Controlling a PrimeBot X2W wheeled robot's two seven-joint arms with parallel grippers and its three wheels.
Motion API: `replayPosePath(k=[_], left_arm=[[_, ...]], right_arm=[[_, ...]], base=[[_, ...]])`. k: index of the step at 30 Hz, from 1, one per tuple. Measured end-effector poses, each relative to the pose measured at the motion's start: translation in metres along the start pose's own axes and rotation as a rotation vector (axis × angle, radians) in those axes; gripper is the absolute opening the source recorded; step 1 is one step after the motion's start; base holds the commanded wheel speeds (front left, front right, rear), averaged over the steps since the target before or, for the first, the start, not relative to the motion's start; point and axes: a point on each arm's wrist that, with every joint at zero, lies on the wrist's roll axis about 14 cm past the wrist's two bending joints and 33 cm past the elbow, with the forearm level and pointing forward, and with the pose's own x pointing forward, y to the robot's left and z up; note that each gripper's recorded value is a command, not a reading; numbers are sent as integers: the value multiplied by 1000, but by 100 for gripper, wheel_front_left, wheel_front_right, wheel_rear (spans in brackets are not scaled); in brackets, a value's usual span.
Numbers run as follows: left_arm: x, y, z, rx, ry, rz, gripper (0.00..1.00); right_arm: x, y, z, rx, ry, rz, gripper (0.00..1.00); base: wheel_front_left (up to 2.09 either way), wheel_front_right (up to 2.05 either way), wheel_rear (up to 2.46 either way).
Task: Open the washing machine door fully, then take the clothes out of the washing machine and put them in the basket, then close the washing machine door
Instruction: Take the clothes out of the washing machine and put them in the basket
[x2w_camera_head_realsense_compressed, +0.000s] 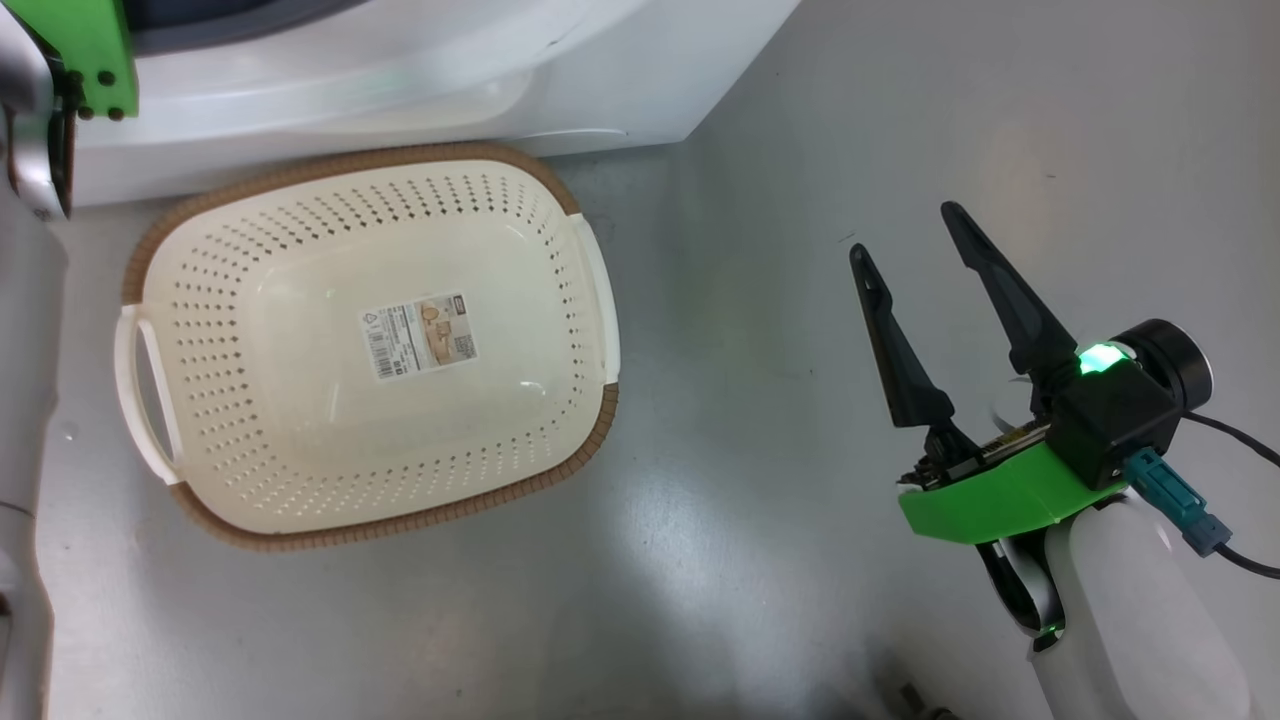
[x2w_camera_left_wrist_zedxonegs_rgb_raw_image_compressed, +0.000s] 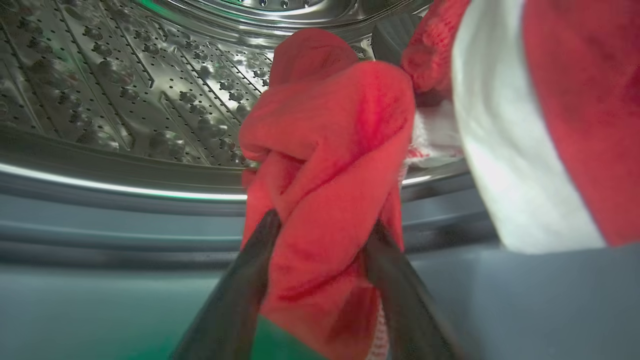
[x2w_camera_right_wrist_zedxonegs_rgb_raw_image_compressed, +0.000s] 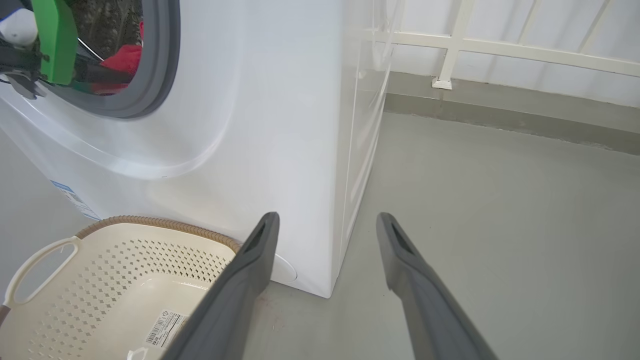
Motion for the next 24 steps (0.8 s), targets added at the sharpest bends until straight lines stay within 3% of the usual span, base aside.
replayPosePath(k=[12, 24], left_arm=[[-7, 3, 24, 6, -102, 4, 0], [-32, 3, 52, -126, -280, -12, 0]], right_arm=[[0, 3, 4, 2, -9, 8, 100], [1, 10, 19, 2, -44, 22, 100]], base=[[0, 0, 0], [0, 0, 0]])
